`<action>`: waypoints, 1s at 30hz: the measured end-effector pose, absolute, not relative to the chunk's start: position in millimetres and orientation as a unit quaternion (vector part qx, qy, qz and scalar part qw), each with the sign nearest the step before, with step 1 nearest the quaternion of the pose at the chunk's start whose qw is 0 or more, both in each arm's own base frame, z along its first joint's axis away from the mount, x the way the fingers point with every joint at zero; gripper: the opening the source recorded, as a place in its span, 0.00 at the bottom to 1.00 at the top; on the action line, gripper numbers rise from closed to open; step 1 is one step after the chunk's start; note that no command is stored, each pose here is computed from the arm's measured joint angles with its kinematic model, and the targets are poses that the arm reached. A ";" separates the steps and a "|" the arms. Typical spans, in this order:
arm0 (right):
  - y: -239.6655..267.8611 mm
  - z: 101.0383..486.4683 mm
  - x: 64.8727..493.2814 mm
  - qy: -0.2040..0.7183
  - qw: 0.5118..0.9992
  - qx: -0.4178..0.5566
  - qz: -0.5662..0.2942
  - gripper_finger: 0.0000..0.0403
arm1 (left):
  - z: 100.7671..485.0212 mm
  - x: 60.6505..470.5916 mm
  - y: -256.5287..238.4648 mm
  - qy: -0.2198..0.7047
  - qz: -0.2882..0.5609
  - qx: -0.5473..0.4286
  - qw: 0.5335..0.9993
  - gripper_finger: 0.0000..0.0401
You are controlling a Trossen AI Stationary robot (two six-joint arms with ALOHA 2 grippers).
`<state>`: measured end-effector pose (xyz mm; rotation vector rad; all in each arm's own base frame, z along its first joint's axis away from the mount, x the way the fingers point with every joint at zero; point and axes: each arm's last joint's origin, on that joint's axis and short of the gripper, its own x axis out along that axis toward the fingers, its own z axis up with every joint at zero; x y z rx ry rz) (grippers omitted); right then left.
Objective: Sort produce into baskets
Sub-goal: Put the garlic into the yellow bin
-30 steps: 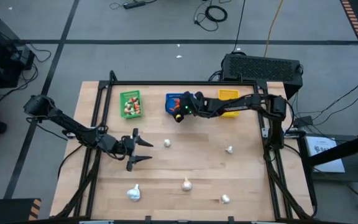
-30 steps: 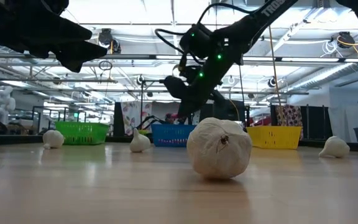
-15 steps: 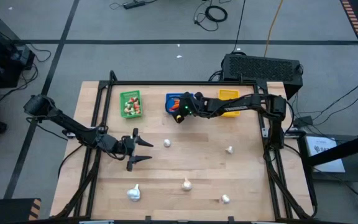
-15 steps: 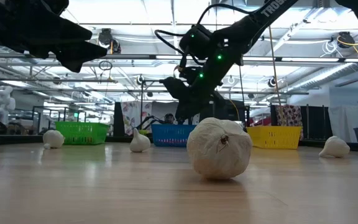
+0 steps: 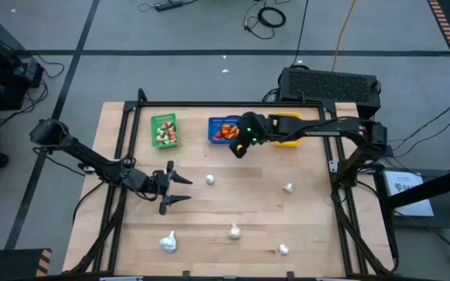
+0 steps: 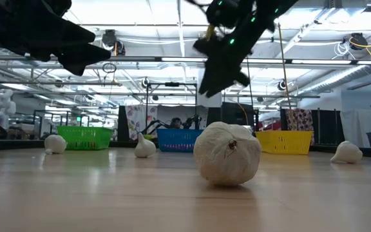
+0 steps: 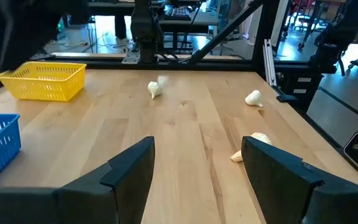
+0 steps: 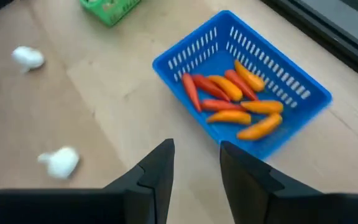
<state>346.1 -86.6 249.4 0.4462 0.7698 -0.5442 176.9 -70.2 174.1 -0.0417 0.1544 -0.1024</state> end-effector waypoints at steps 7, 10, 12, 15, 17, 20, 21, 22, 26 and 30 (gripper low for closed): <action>-63.7 274.2 308.9 0.436 0.841 0.199 -0.252 0.30 | 172.0 176.6 -70.0 0.087 -0.049 -0.029 0.995 0.62; -59.5 275.2 297.7 0.464 0.819 0.195 -0.274 0.30 | 172.3 176.6 -70.0 0.086 -0.049 -0.030 0.995 0.62; -58.0 272.7 289.1 0.491 0.792 0.190 -0.308 0.30 | 172.1 176.6 -70.0 0.087 -0.049 -0.030 0.995 0.62; -56.2 268.3 271.9 0.548 0.737 0.176 -0.354 0.31 | 172.1 176.6 -70.0 0.087 -0.049 -0.030 0.995 0.62; -55.1 266.7 261.8 0.578 0.702 0.171 -0.379 0.32 | 172.2 176.6 -70.0 0.087 -0.049 -0.030 0.995 0.62; -53.8 266.3 251.7 0.603 0.663 0.175 -0.408 0.36 | 171.2 176.5 -69.9 0.092 -0.049 -0.028 0.994 0.62; -53.4 266.3 249.7 0.607 0.655 0.179 -0.412 0.38 | 170.7 176.4 -69.9 0.094 -0.048 -0.027 0.994 0.62; -53.0 266.3 249.1 0.609 0.651 0.185 -0.414 0.40 | 170.1 176.3 -69.8 0.097 -0.048 -0.026 0.994 0.62; -49.2 258.6 250.4 0.622 0.647 0.239 -0.370 0.51 | 169.7 176.2 -69.8 0.099 -0.047 -0.034 0.993 0.62; -37.0 240.7 247.1 0.655 0.629 0.269 -0.321 0.64 | 169.4 176.1 -69.8 0.101 -0.046 -0.037 0.993 0.62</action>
